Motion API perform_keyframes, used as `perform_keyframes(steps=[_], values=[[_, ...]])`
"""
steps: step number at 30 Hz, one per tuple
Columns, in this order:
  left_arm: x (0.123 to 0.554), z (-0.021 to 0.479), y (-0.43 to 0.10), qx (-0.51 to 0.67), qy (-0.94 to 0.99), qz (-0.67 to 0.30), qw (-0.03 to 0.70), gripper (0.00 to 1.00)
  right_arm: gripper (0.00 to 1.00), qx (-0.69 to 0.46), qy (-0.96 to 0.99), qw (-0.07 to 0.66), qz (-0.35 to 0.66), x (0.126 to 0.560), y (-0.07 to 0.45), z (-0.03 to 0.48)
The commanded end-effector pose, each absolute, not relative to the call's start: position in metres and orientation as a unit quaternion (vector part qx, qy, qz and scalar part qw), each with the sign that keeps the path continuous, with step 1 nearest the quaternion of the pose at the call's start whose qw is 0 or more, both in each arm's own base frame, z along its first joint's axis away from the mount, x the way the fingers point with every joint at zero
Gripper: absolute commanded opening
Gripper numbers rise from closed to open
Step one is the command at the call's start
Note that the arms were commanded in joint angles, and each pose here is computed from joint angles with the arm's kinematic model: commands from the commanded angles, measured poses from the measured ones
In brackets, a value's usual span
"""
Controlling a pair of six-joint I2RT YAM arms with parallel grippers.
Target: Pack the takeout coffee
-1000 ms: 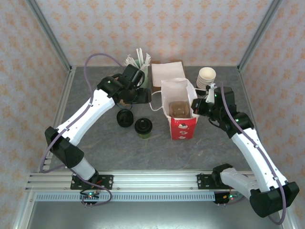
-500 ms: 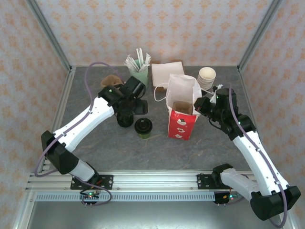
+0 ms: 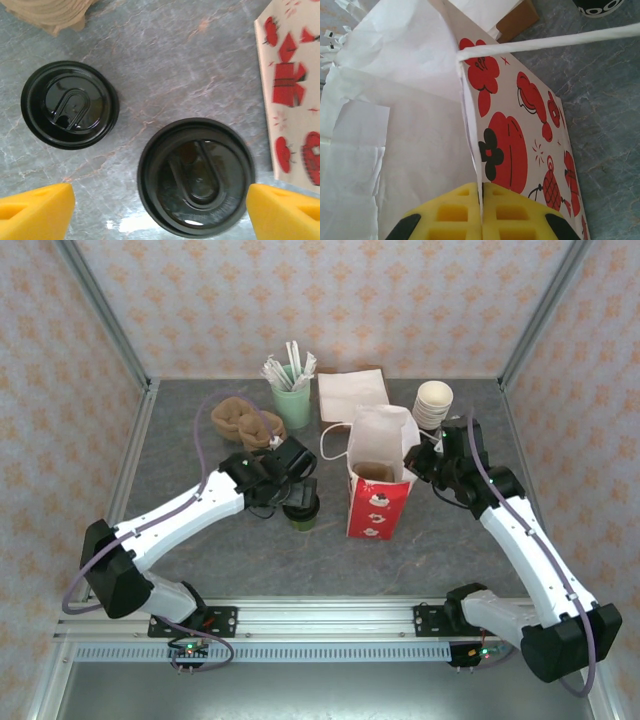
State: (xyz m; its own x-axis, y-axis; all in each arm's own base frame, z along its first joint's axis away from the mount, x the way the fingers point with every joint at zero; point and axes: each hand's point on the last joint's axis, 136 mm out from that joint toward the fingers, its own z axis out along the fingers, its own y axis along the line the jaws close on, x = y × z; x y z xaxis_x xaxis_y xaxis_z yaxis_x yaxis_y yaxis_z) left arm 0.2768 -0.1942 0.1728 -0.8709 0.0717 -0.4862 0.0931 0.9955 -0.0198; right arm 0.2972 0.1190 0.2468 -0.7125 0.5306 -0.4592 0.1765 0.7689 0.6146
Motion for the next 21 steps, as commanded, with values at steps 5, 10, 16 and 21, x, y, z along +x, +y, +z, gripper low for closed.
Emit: perform_keyframes(steps=[5,10,16,21], values=[[0.290,0.172,-0.206,0.053,0.950,-0.052,0.305,0.89,0.00,0.238,0.873,0.340,0.256,0.295,0.105,0.252],[0.288,0.167,-0.207,0.051,0.948,-0.050,0.310,0.89,0.00,0.257,0.873,0.325,0.259,0.293,0.105,0.246],[0.281,0.162,-0.216,0.059,0.948,-0.049,0.310,0.88,0.02,0.261,0.873,0.316,0.266,0.291,0.109,0.245],[0.275,0.150,-0.210,0.051,0.948,-0.028,0.312,0.89,0.03,0.261,0.872,0.318,0.264,0.290,0.109,0.246]])
